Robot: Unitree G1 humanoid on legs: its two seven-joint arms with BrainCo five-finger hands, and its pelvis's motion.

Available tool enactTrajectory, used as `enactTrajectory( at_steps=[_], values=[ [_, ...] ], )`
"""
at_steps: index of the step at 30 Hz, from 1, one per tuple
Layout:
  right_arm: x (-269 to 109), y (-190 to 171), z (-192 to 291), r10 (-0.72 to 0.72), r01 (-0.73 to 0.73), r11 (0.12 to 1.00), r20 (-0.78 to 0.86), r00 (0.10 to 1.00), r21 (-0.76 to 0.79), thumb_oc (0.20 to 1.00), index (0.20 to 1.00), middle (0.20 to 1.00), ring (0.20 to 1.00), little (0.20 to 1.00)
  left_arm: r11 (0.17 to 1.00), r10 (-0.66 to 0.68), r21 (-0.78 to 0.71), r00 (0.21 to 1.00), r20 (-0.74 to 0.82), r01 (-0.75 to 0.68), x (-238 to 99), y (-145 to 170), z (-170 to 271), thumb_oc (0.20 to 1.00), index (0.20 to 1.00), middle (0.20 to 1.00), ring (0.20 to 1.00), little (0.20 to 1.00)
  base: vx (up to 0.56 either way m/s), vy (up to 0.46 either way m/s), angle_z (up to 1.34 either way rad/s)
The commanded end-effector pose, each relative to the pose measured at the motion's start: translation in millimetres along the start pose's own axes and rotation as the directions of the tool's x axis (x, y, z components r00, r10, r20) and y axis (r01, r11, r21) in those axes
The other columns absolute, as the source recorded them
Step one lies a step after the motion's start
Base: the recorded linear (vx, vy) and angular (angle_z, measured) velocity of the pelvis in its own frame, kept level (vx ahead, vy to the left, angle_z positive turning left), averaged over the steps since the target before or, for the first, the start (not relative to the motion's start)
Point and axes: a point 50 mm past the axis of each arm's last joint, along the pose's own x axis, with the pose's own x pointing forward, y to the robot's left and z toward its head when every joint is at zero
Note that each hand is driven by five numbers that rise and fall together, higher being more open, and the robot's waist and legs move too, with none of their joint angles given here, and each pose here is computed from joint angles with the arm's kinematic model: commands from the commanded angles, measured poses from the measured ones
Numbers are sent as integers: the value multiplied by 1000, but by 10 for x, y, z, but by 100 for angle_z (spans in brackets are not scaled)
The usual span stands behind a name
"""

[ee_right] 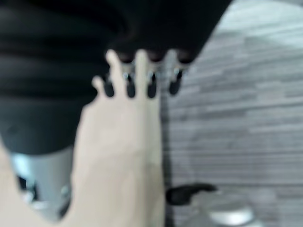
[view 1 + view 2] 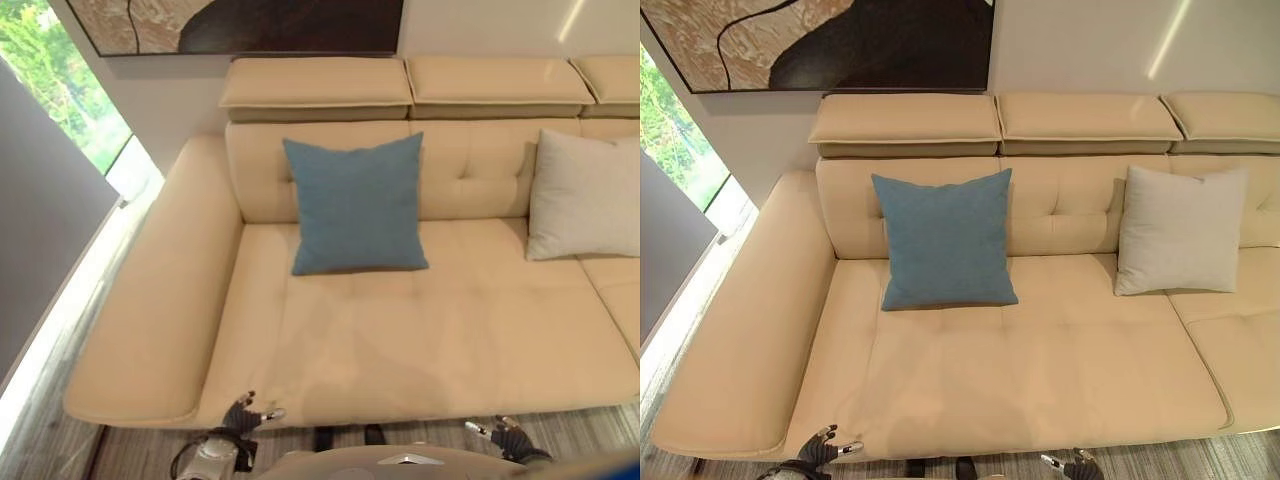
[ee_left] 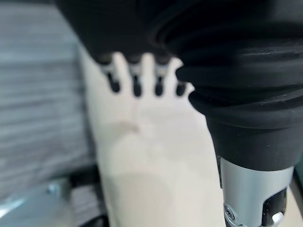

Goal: Pick up all the scattered cushions and arrange them neatly on the sofa.

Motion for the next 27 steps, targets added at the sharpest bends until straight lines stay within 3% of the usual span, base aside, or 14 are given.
enactTrajectory(
  at_steps=[1,7,10,17,27],
  values=[
    [48,-135,264,-46,47,999,63,997,-17,1000,1000,1000,1000,1000,1000,21,12,995,100,-22,93,55,386,1000,1000,1000,1000,1000,-170,35,1],
    [38,-194,122,-62,61,997,-20,998,-49,1000,1000,1000,1000,1000,1000,7,15,999,46,-7,81,-15,260,1000,1000,1000,1000,1000,-102,128,-69],
    [39,-201,112,-70,68,996,-35,997,-52,1000,1000,1000,1000,1000,996,-7,94,999,38,3,88,-17,262,1000,1000,1000,1000,1000,-150,184,-36],
    [86,-117,374,-44,48,987,31,999,-152,1000,1000,1000,1000,1000,982,16,186,999,34,-22,106,100,301,1000,1000,1000,1000,1000,-359,234,-108],
    [54,-80,166,-23,21,991,-17,1000,-131,1000,1000,1000,1000,1000,982,-7,190,999,-34,14,84,25,143,1000,1000,1000,1000,1000,-169,-84,-70]
  ],
)
